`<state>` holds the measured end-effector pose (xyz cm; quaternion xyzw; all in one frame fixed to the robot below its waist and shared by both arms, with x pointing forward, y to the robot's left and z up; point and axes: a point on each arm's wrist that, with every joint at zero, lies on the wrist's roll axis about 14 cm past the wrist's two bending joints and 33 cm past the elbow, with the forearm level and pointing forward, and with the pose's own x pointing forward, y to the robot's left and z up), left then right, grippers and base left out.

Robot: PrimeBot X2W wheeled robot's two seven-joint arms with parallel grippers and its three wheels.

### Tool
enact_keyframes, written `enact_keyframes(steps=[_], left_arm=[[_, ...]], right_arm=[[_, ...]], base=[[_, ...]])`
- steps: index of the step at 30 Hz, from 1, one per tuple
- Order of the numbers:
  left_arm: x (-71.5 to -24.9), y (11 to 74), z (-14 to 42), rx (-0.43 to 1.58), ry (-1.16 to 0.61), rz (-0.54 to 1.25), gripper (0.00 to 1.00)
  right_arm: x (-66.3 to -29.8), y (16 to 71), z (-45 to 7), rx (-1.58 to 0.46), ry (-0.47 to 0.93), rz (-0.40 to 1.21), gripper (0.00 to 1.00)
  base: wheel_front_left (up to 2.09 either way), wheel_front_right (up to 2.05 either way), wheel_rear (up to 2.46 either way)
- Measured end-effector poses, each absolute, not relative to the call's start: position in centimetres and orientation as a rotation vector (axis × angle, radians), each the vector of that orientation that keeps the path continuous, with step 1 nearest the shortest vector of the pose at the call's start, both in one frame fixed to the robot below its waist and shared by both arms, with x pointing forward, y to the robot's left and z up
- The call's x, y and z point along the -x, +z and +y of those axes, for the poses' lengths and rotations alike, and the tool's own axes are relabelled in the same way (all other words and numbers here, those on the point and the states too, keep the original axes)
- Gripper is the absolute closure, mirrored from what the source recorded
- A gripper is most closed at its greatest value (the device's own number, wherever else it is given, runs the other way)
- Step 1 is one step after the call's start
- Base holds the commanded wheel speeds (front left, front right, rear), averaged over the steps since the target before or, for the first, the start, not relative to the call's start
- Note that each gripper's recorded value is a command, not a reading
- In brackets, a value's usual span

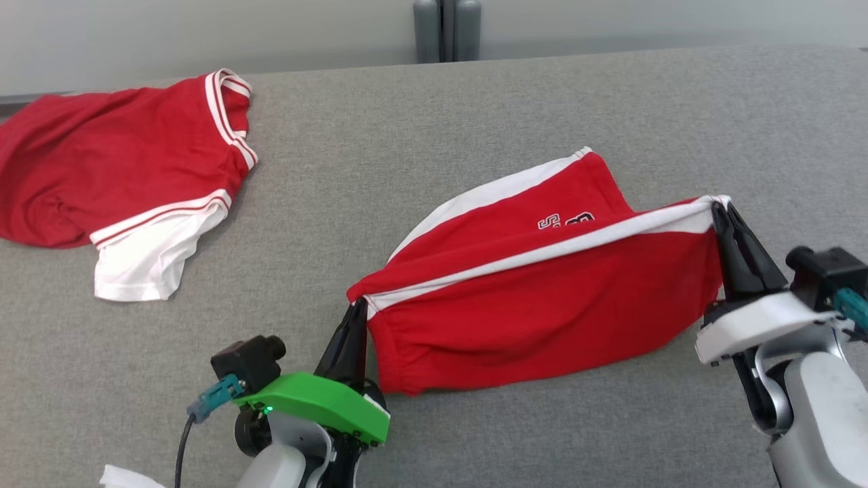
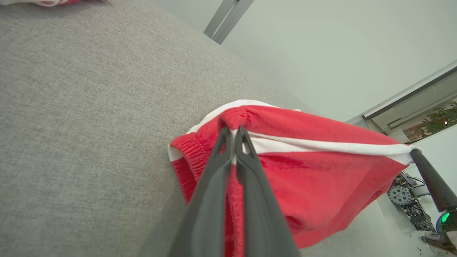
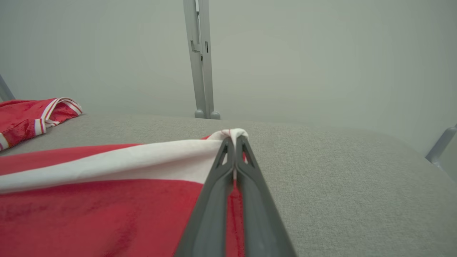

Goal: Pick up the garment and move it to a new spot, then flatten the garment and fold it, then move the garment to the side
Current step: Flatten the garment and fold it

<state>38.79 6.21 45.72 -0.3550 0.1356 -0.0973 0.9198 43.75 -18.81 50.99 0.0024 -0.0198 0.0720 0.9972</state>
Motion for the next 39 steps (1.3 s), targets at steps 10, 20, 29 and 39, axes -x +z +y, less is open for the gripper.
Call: enact_keyframes(steps=[10,20,29,39], left_arm=[[-42.4,42.3,8.6,0.716,-0.071,0.368,1.0],[-44.1,40.5,8.6,0.727,-0.047,0.409,1.0],[-44.4,42.2,7.7,0.572,-0.16,0.313,0.0],[-43.0,47.7,11.9,0.399,-0.133,0.096,0.0]], right_arm=[[-51.4,46.5,-14.4,0.06,0.302,0.144,1.0],[-55.7,43.0,-12.4,0.098,0.359,0.24,1.0],[-56.4,42.9,-12.5,0.098,0.351,0.238,0.0],[-54.7,44.0,-15.3,0.106,0.297,0.291,0.0]], base=[[0.0,0.0,0.0],[0.0,0.0,0.0],[0.0,0.0,0.0],[0.0,0.0,0.0]])
